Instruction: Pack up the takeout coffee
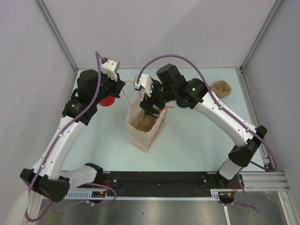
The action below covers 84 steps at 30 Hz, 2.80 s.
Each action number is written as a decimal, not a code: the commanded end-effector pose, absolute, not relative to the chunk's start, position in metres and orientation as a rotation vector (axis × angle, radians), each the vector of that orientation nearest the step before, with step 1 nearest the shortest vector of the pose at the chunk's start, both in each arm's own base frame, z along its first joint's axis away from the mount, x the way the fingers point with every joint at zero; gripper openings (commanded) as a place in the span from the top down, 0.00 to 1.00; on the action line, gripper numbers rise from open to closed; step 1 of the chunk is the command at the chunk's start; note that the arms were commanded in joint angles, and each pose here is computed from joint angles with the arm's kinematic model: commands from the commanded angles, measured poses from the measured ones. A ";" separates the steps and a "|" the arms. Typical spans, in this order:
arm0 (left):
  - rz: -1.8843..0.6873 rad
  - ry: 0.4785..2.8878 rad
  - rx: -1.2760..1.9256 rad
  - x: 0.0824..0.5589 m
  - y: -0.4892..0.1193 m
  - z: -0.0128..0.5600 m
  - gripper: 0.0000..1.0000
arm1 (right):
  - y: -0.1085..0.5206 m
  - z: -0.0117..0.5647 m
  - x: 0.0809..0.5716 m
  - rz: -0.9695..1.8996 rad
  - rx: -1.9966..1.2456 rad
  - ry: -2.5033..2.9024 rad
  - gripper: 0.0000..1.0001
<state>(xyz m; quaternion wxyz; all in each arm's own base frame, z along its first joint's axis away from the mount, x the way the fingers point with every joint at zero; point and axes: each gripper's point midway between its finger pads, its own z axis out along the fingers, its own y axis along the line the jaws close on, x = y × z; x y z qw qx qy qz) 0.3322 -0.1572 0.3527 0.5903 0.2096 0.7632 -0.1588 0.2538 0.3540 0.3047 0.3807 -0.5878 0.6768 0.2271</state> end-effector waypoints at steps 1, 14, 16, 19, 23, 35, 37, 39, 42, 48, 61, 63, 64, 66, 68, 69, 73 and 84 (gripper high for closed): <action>-0.355 1.714 0.474 0.331 -0.154 0.371 1.00 | 0.338 0.379 0.253 0.581 -1.414 1.555 0.12; -0.355 1.716 0.486 0.332 -0.155 0.370 1.00 | 0.279 0.420 0.221 0.571 -1.547 1.319 0.11; -0.356 1.718 0.485 0.332 -0.155 0.370 1.00 | 0.277 0.402 0.213 0.594 -1.597 1.316 0.11; -0.352 1.717 0.486 0.332 -0.155 0.370 1.00 | 0.275 0.379 0.213 0.597 -1.622 1.349 0.14; -0.349 1.719 0.488 0.333 -0.155 0.369 0.99 | 0.276 0.360 0.218 0.603 -1.637 1.370 0.20; -0.309 1.700 0.539 0.341 -0.156 0.385 1.00 | 0.288 0.380 0.234 0.595 -1.565 1.333 1.00; -0.310 1.648 0.564 0.341 -0.158 0.408 1.00 | 0.286 0.394 0.233 0.594 -1.538 1.320 1.00; -0.317 1.611 0.577 0.340 -0.161 0.422 1.00 | 0.285 0.413 0.231 0.590 -1.506 1.287 1.00; -0.317 1.566 0.577 0.338 -0.161 0.442 1.00 | 0.283 0.426 0.227 0.612 -1.480 1.268 1.00; -0.361 1.650 0.619 0.345 -0.173 0.398 1.00 | 0.285 0.369 0.228 0.636 -1.549 1.363 1.00; -0.289 1.625 0.634 0.379 -0.179 0.428 1.00 | 0.279 0.336 0.230 0.561 -1.575 1.413 1.00; -0.275 1.587 0.620 0.381 -0.178 0.449 1.00 | 0.277 0.330 0.220 0.574 -1.616 1.406 1.00; -0.272 1.579 0.619 0.382 -0.178 0.453 1.00 | 0.276 0.326 0.216 0.582 -1.632 1.407 1.00; -0.279 1.557 0.618 0.380 -0.178 0.463 1.00 | 0.273 0.316 0.202 0.612 -1.690 1.401 1.00; -0.300 1.546 0.623 0.375 -0.180 0.466 1.00 | 0.268 0.303 0.188 0.635 -1.746 1.415 1.00; -0.308 1.544 0.628 0.373 -0.182 0.465 1.00 | 0.267 0.301 0.182 0.640 -1.767 1.406 1.00; -0.338 1.559 0.660 0.365 -0.187 0.452 1.00 | 0.258 0.281 0.158 0.681 -1.869 1.402 1.00; -0.442 1.590 0.786 0.327 -0.201 0.405 1.00 | 0.229 0.213 0.108 0.848 -2.058 1.535 1.00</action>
